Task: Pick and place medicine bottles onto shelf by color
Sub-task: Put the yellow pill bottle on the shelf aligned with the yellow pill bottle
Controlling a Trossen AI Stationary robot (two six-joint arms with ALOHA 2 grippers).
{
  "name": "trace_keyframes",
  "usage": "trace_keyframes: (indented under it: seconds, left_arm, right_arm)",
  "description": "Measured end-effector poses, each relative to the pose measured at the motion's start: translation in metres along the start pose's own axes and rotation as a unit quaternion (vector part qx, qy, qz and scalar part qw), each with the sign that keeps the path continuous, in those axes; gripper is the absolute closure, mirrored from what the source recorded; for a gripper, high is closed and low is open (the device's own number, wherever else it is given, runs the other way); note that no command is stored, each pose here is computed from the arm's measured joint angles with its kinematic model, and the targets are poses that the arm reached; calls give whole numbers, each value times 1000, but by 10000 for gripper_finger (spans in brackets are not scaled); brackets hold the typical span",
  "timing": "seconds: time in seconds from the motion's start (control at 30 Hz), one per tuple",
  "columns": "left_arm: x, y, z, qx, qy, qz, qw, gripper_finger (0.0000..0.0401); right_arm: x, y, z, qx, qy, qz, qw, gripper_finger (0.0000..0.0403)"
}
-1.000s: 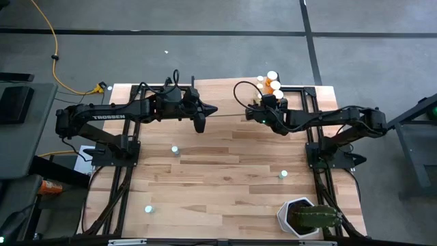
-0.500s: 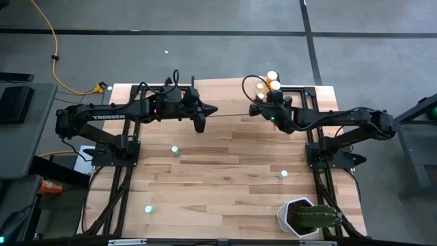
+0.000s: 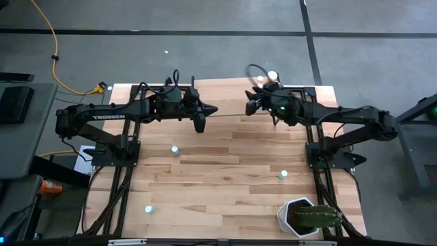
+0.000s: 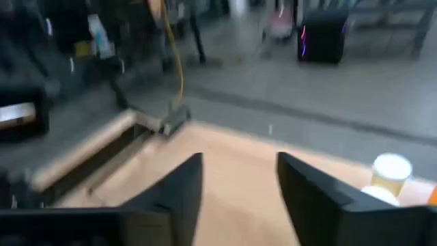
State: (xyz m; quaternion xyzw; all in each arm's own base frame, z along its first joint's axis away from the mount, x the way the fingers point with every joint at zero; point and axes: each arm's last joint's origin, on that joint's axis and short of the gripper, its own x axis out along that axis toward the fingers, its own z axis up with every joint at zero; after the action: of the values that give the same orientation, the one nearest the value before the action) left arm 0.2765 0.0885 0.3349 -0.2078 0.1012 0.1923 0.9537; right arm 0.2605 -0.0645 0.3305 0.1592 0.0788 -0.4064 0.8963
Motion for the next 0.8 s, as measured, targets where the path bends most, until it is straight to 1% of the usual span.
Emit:
trace_keyframes:
  seconds: [0.1,0.13,0.17,0.2,0.23,0.27,0.33,0.37,0.4,0.47,0.57,0.7,0.8]
  left_arm:
    - [0,0,0,0,-1,0,1000,401]
    - [0,0,0,0,-1,0,1000,401]
    - [0,0,0,-1,-2,0,1000,401]
    - [0,0,0,-1,-2,0,1000,401]
    - [0,0,1,-1,-2,0,1000,401]
    - [0,0,1,-1,-2,0,1000,401]
    - [0,0,1,-1,-2,0,1000,401]
    - [0,0,1,-1,-3,0,1000,401]
    - [0,0,1,-1,-3,0,1000,401]
    - [0,0,1,-1,-4,0,1000,401]
    - [0,0,1,-9,-4,0,1000,401]
    - [0,0,1,-20,-4,-1,1000,401]
    - [0,0,1,-26,-4,-1,1000,401]
  right_arm:
    - [10,15,7,-28,87,14,996,328]
    - [14,19,8,-46,119,19,992,362]
    - [18,23,7,-70,155,27,985,381]
    - [21,26,4,-93,193,28,976,389]
    - [24,27,0,-108,232,23,966,386]
    - [27,26,-6,-122,272,9,954,382]
    - [30,22,-15,-145,324,-18,935,385]
    - [32,19,-19,-151,336,-35,929,393]
    - [34,17,-20,-148,339,-48,928,397]
    - [39,13,-20,-136,336,-60,930,398]
    - [43,4,-17,-113,327,-99,933,400]
    - [47,-3,-15,-101,326,-120,932,402]
    - [47,-6,-14,-106,324,-127,931,402]
